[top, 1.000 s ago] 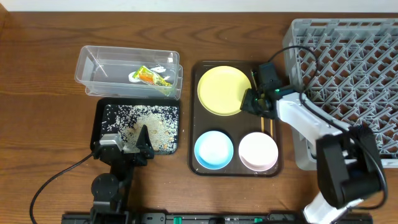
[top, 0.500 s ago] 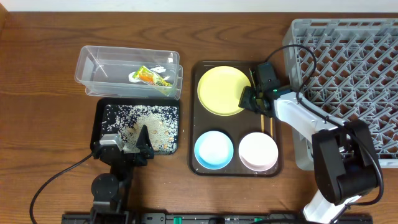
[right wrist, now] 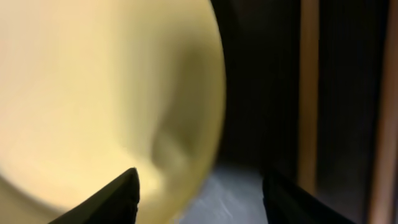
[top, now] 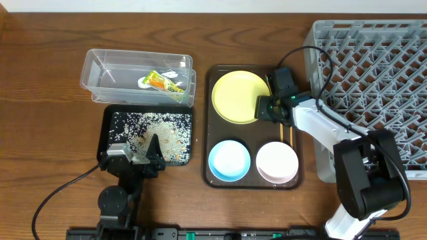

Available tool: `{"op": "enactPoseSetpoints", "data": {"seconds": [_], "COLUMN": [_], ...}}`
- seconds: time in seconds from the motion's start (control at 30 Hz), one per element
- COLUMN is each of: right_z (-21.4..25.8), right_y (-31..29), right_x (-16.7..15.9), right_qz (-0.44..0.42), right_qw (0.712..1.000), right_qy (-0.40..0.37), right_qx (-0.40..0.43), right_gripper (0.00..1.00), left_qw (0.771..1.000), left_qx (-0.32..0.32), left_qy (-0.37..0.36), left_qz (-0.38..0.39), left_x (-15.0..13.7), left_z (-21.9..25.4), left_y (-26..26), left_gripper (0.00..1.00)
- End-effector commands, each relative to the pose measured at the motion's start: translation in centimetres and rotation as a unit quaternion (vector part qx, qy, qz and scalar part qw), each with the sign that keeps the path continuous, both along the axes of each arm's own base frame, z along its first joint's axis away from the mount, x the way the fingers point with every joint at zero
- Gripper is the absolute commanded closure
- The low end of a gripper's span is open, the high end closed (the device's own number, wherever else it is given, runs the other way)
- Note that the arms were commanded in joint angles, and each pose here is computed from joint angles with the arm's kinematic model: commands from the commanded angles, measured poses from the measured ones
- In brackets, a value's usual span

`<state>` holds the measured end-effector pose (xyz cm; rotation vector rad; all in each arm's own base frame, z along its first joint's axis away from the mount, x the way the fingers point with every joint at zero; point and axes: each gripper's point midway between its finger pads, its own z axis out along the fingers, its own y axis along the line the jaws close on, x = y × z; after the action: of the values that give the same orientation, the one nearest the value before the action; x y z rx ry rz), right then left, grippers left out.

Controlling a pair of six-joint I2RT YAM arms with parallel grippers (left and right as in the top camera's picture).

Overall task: Sort waste into correct bins and load items into the dishwasher rack
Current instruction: 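Reach the right gripper to the chopsticks and grasp them, then carry the chopsticks into the dish rack and release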

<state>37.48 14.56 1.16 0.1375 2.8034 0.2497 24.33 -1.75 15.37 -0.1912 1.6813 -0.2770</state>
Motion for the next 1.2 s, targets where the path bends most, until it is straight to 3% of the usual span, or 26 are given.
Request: {"op": "enactPoseSetpoints", "data": {"seconds": [0.0, 0.2, 0.47, 0.63, 0.83, 0.93, 1.0, 1.17], "right_z": [3.3, 6.2, 2.4, 0.4, -1.1, -1.9, -2.2, -2.3], "right_y": [-0.7, -2.1, -3.7, -4.5, -4.5, -4.2, -4.0, -2.8], "right_x": [0.9, 0.1, -0.3, -0.8, -1.4, -1.9, -2.1, -2.6], "right_qz": [0.043, 0.031, 0.018, 0.014, 0.011, 0.014, 0.017, 0.021], "right_qw": [0.998, 0.996, 0.993, 0.992, 0.991, 0.991, 0.991, 0.993], "right_qy": [-0.036, -0.046, -0.001, 0.029, 0.052, 0.066, 0.074, 0.087], "right_qx": [-0.039, -0.063, -0.113, -0.123, -0.122, -0.114, -0.106, -0.072], "right_gripper": [0.41, 0.43, 0.62, 0.69, 0.70, 0.78, 0.96, 0.99], "left_qw": [1.000, 1.000, 1.000, 1.000, 1.000, 1.000, 1.000, 1.000], "left_qx": [0.006, 0.006, 0.006, 0.006, 0.006, 0.006, 0.006, 0.006], "left_qy": [0.018, 0.018, 0.018, 0.018, 0.018, 0.018, 0.018, 0.018], "left_qz": [0.002, 0.002, 0.002, 0.002, 0.002, 0.002, 0.002, 0.002], "left_x": [0.0, 0.0, 0.0, 0.0, 0.0, 0.0, 0.0, 0.0], "left_z": [-1.6, -1.6, -1.6, -1.6, -1.6, -1.6, -1.6, -1.6], "left_y": [0.1, 0.1, 0.1, 0.1, 0.1, 0.1, 0.1, 0.1], "left_gripper": [0.09, 0.09, 0.09, 0.09, 0.09, 0.09, 0.09, 0.09]}}
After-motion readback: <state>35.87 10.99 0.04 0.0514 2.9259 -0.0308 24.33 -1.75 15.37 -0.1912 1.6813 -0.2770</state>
